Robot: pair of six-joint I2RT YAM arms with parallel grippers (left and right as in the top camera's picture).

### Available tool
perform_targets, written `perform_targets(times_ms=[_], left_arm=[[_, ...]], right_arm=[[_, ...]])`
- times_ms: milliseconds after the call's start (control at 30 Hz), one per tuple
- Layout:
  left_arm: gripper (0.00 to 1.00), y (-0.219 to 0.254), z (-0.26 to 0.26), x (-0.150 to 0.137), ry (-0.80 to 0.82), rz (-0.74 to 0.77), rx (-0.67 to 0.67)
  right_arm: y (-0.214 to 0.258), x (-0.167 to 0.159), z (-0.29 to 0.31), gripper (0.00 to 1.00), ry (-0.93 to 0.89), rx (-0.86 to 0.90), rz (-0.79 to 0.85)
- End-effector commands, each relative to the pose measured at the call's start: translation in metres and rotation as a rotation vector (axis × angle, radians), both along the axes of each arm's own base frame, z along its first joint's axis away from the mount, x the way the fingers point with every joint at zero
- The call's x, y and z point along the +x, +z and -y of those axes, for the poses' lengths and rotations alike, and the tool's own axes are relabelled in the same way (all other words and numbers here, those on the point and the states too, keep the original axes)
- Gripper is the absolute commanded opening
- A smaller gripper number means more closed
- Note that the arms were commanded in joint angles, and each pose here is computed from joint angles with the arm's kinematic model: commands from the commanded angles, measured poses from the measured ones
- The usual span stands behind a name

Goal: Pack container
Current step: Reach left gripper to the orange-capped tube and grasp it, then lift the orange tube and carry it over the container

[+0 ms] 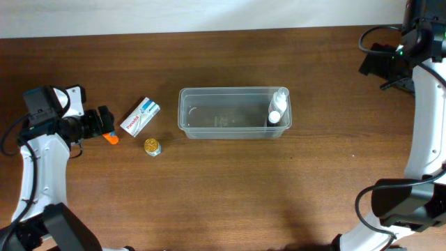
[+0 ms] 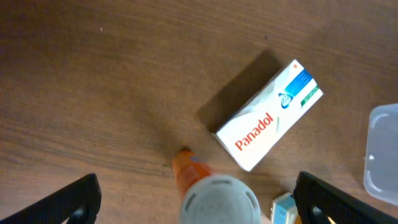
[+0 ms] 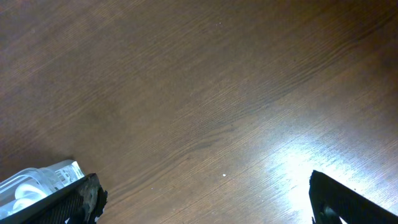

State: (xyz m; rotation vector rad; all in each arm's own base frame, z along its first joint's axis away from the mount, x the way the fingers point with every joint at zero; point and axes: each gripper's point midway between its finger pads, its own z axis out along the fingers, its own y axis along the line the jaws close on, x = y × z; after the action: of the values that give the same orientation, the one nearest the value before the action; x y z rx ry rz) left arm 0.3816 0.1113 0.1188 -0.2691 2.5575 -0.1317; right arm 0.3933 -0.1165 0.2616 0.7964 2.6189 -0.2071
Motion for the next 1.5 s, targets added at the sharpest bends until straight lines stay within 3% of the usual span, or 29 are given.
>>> perform_targets(times_ms=[0, 300, 567, 700, 867, 1167, 1467], left_arm=[[0.99, 0.007, -0.005, 0.006, -0.031, 0.024, 0.042], [0.99, -0.009, -0.007, 0.013, -0.047, 0.009, 0.040], [0.91, -0.016, -0.007, 0.012, -0.047, -0.008, 0.032], [0.76, -0.016, -0.007, 0.012, -0.047, -0.007, 0.032], [0.41, -0.016, -0.007, 0.013, -0.047, -0.005, 0.032], [0.40, -0.003, 0.007, 0.025, -0.085, 0.066, -0.047], [0.27, 0.090, 0.034, 0.068, -0.104, 0.299, -0.302]], right_arm=[[0.007, -0.001, 0.003, 0.98, -0.018, -0.012, 0.020], [0.007, -0.001, 0.003, 0.98, -0.018, -0.012, 0.020], [0.007, -0.001, 0.003, 0.98, -0.018, -0.012, 0.020], [0.007, -0.001, 0.003, 0.98, -0.018, -0.012, 0.020], [0.007, -0.001, 0.003, 0.99, -0.018, -0.012, 0.020], [0.007, -0.001, 0.003, 0.98, -0.018, -0.012, 0.020], [0.007, -0.001, 0.003, 0.98, -0.018, -0.012, 0.020]])
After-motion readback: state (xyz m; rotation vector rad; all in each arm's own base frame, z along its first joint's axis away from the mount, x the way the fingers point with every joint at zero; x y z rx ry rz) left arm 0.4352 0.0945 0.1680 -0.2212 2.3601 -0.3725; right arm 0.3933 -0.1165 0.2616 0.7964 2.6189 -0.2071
